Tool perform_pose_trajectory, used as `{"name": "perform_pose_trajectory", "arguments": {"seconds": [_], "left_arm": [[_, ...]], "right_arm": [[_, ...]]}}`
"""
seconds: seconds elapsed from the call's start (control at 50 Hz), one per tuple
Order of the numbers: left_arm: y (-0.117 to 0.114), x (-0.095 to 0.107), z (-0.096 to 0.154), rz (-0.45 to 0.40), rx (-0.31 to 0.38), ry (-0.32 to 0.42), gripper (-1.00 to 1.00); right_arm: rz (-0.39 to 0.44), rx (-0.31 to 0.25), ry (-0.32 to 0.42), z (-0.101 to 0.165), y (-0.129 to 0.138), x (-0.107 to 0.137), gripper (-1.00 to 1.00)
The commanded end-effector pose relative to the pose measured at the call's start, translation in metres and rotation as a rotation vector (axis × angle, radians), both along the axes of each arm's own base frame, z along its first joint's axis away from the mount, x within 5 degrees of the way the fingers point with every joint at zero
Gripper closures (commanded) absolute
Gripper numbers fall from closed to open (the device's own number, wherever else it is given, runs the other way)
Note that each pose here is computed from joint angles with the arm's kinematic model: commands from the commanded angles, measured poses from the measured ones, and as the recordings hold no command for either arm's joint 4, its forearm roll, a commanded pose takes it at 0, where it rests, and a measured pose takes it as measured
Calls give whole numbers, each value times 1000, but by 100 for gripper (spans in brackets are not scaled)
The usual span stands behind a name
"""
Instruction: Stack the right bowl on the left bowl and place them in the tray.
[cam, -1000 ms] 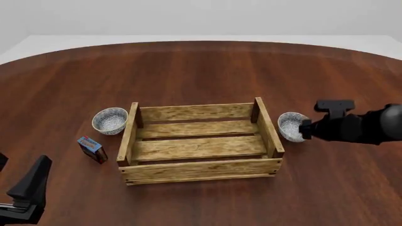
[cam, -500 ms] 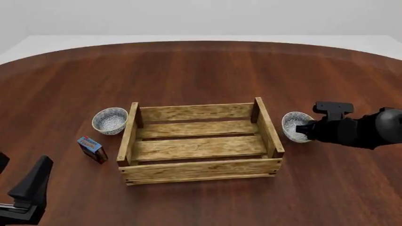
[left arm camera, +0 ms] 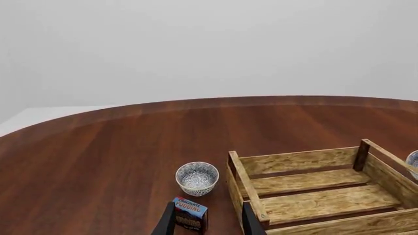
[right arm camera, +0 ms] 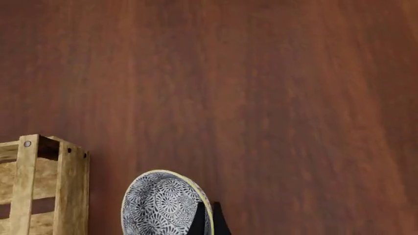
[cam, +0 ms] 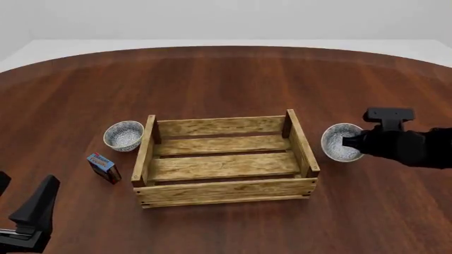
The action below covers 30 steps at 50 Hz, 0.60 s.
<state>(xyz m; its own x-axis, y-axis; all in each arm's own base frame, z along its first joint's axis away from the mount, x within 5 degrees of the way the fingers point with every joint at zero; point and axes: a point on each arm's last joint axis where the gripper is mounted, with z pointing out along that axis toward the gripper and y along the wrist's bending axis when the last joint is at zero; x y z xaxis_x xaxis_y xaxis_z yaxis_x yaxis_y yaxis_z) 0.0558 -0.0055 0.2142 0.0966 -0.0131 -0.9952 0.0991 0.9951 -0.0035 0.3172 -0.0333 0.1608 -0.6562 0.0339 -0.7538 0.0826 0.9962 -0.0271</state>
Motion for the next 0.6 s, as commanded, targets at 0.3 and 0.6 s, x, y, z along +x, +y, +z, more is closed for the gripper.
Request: {"name": "perform_pose_trajectory", "arguments": {"seconds": [0.3, 0.6], "left_arm": [[0, 0, 0, 2, 3, -4, -100], [0, 0, 0, 5, 5, -5, -100]], "right_arm": [[37, 12, -173, 79, 19, -36, 100], [138, 40, -255, 121, 50, -51, 100]]}}
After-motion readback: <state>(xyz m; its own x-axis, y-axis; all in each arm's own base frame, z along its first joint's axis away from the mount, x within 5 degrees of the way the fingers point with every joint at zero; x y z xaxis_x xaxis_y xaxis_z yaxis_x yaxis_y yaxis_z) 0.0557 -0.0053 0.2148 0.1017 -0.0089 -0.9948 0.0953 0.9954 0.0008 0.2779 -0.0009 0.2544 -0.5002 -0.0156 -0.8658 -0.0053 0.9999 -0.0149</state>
